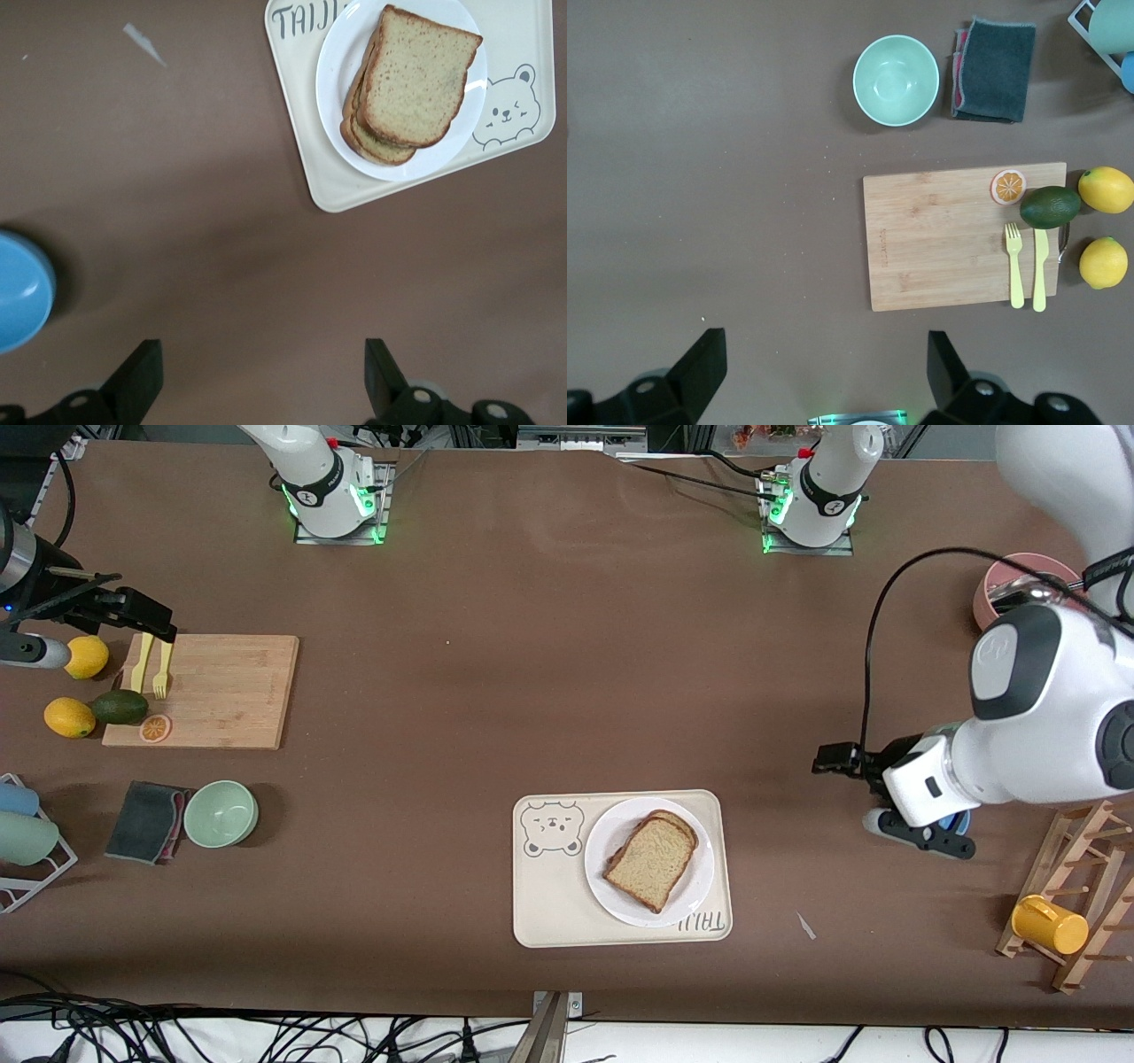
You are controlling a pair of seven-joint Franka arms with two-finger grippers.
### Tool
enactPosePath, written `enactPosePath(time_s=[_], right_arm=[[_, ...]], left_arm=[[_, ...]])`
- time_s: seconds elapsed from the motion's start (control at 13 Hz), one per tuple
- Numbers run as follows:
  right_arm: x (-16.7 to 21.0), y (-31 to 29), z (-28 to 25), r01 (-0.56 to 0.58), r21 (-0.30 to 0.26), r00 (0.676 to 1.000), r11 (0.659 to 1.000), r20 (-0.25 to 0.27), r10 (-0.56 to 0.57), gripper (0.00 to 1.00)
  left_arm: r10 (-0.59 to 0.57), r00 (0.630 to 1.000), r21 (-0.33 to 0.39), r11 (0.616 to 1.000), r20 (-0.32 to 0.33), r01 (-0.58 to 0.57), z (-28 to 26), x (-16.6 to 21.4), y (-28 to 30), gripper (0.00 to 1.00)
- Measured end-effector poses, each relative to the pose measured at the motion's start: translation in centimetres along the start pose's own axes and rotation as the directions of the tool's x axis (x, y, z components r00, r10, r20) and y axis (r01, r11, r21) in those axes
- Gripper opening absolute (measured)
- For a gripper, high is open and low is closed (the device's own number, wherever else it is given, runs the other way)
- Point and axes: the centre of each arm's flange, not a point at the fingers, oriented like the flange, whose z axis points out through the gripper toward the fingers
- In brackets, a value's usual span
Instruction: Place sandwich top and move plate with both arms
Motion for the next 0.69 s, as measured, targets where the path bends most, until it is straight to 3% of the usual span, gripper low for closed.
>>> enactPosePath(time_s=[0.15,0.38,0.54,0.69], right_arm=[[0.0,0.0,0.0,0.0,0.0,1.0,1.0,0.002,0.0,1.0],[0.0,-0.2,-0.1,0.003,0.0,1.0,1.0,0.001,-0.003,1.0],[0.0,-0.2,-0.1,0.002,0.0,1.0,1.0,0.0,-0.002,1.0],[0.0,-0.2,-0.1,0.002,0.0,1.0,1.0,0.0,-0.002,1.0]], left_arm=[[-0.042,0.999,0.029,0.999,-0.026,0.043,-3.7,-2.1,1.7,1.0],[-0.043,0.997,0.171,0.984,-0.067,0.054,-7.8,-6.2,4.4,1.0],[-0.042,0.995,0.204,0.977,-0.091,0.06,-8.7,-9.2,5.7,1.0],[-0.06,0.981,0.212,0.972,-0.183,0.099,-9.7,-11.6,4.8,1.0]])
